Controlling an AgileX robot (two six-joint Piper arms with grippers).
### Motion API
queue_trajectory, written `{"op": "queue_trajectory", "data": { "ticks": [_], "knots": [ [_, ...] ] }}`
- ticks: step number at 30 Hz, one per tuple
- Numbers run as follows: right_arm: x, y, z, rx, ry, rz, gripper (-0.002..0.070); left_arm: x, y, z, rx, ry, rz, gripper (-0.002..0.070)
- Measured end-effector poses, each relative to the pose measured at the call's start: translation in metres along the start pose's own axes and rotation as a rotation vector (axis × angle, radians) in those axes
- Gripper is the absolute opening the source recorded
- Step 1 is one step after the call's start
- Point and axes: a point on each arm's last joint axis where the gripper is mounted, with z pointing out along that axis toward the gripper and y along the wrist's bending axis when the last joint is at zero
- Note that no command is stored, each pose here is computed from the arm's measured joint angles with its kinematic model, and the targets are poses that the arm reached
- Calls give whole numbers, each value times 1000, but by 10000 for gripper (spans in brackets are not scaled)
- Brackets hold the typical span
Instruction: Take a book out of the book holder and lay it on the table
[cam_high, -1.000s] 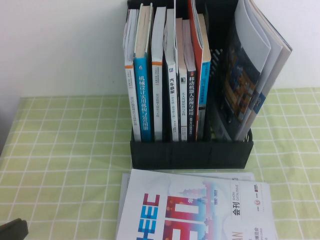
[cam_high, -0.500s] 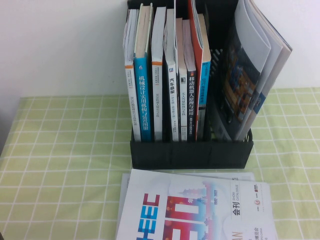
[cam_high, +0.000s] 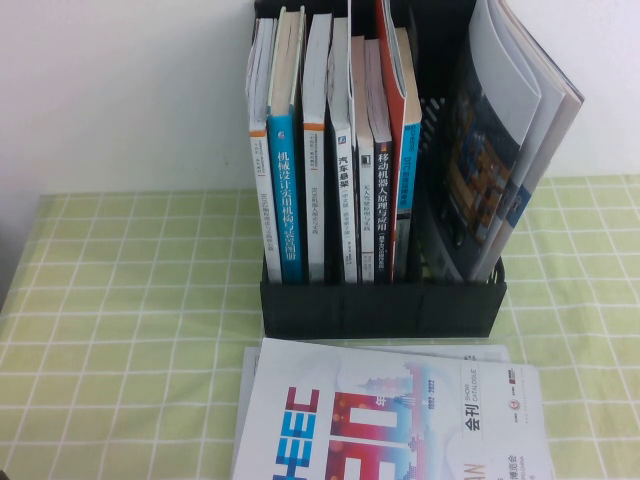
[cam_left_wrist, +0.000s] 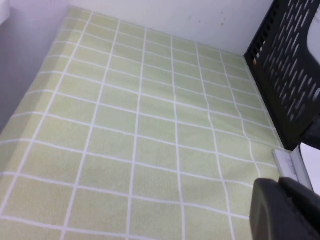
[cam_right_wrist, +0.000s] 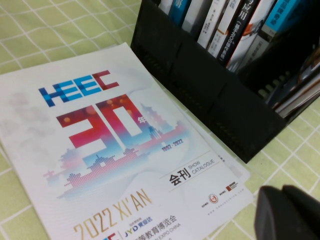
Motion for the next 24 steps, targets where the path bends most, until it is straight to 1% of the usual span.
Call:
{"op": "queue_trajectory", "data": {
  "ticks": [2, 5, 7, 10, 24],
  "knots": [
    [0, 0, 0, 0, 0, 0, -1, 0, 0, 0, -2, -1, 25, -3],
    [0, 0, 0, 0, 0, 0, -1, 0, 0, 0, -1, 0, 97, -3],
    [0, 0, 0, 0, 0, 0, -2, 0, 0, 0, 2, 2, 179, -3],
    [0, 0, 0, 0, 0, 0, -1, 1, -1, 0, 14, 7, 265, -3],
    [0, 0, 0, 0, 0, 0, -2, 1, -2, 0, 28, 10, 283, -3]
  ]
}}
